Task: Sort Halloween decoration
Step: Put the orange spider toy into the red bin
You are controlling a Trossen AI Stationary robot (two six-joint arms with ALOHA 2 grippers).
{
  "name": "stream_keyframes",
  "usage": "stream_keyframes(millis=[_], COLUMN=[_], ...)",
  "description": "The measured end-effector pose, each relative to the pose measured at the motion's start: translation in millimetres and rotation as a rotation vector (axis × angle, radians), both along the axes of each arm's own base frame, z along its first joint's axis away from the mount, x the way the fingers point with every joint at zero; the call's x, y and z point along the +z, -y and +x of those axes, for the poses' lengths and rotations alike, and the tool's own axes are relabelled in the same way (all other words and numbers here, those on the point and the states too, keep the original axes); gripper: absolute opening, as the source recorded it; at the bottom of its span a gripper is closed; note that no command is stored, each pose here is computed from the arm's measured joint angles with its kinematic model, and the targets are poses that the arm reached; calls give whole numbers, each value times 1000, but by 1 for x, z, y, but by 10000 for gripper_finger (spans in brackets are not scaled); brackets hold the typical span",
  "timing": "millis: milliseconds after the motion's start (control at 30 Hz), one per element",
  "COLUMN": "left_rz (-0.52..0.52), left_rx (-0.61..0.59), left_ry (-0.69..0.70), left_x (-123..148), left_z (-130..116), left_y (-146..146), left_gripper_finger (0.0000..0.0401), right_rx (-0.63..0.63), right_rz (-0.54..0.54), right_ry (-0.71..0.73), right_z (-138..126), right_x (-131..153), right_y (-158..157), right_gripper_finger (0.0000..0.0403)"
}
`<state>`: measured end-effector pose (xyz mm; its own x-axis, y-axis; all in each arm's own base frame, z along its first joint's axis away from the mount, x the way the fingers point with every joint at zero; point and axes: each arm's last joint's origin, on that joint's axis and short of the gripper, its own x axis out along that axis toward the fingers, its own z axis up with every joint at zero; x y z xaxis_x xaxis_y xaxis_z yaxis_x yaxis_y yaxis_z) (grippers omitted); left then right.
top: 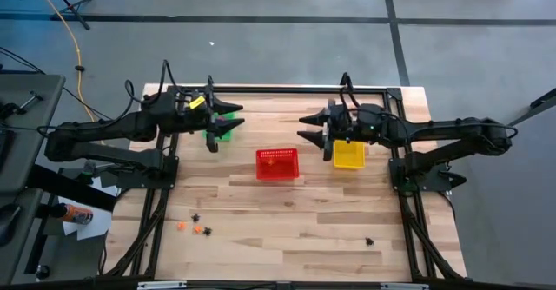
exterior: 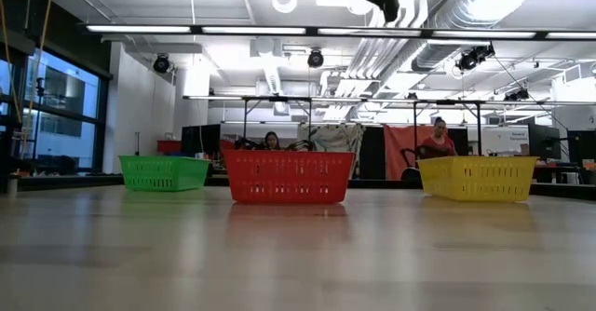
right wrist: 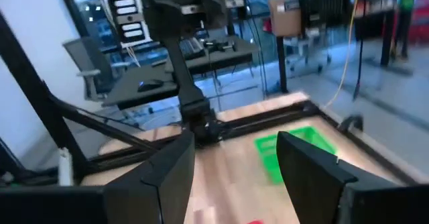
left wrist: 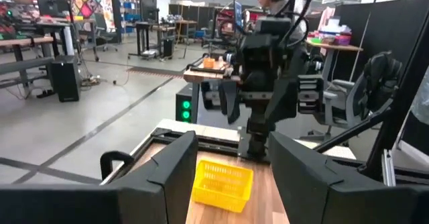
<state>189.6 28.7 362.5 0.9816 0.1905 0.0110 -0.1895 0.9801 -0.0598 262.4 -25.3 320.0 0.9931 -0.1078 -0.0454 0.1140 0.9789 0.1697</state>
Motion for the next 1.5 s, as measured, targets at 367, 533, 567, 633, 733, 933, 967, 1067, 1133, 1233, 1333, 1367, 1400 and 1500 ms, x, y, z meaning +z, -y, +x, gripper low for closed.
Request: stream_keyframes(millis=[367, 533, 567, 633, 733, 933, 967, 1067, 1133, 1233, 1333, 1367, 1400, 1500], left_rz=[-4, -5, -5, -13, -21, -22, -22, -36, -93, -242, -443, -513, -579, -721], left_rx=[0, -1, -1, -1, -2, -11, -11, -12, -26, -143, -251, -264, -272, -287], left_ry=[-33, -39, -39, -42, -38, -39, -39, -37, -41, -138, -355, -451, -557, -867], left_x=[-5, -7, -7, -7, -7, -7, -7, -7, -8, -19, -38, -47, -55, -79], left_z=[7, 9, 9, 10, 10, 10, 10, 10, 10, 9, 3, 0, -3, -17], left_y=[-1, -1, -1, -1, -1, -1, -1, -1, -1, 3, 14, 19, 26, 48], left_gripper_finger=[172, 172, 172, 172, 172, 172, 172, 172, 172, 172, 172, 172, 172, 172], right_rx=[12, 12, 12, 12, 12, 12, 12, 12, 12, 10, 11, 11, 11, 8], right_rz=[-66, -67, -67, -67, -67, -67, -67, -67, -58, -32, -35, -38, -39, -40], right_ry=[-7, -6, -6, -6, -6, -6, -6, -6, -6, -4, -4, -6, -9, -12], right_z=[0, 0, 0, 0, 0, 0, 0, 0, 0, 0, 0, 0, 0, 0], right_x=[0, 0, 0, 0, 0, 0, 0, 0, 0, 0, 0, 0, -1, -1], right_y=[0, 0, 0, 0, 0, 0, 0, 0, 0, 0, 0, 0, 0, 1], right_gripper_finger=[204, 204, 204, 204, 204, 204, 204, 204, 204, 204, 204, 204, 204, 204])
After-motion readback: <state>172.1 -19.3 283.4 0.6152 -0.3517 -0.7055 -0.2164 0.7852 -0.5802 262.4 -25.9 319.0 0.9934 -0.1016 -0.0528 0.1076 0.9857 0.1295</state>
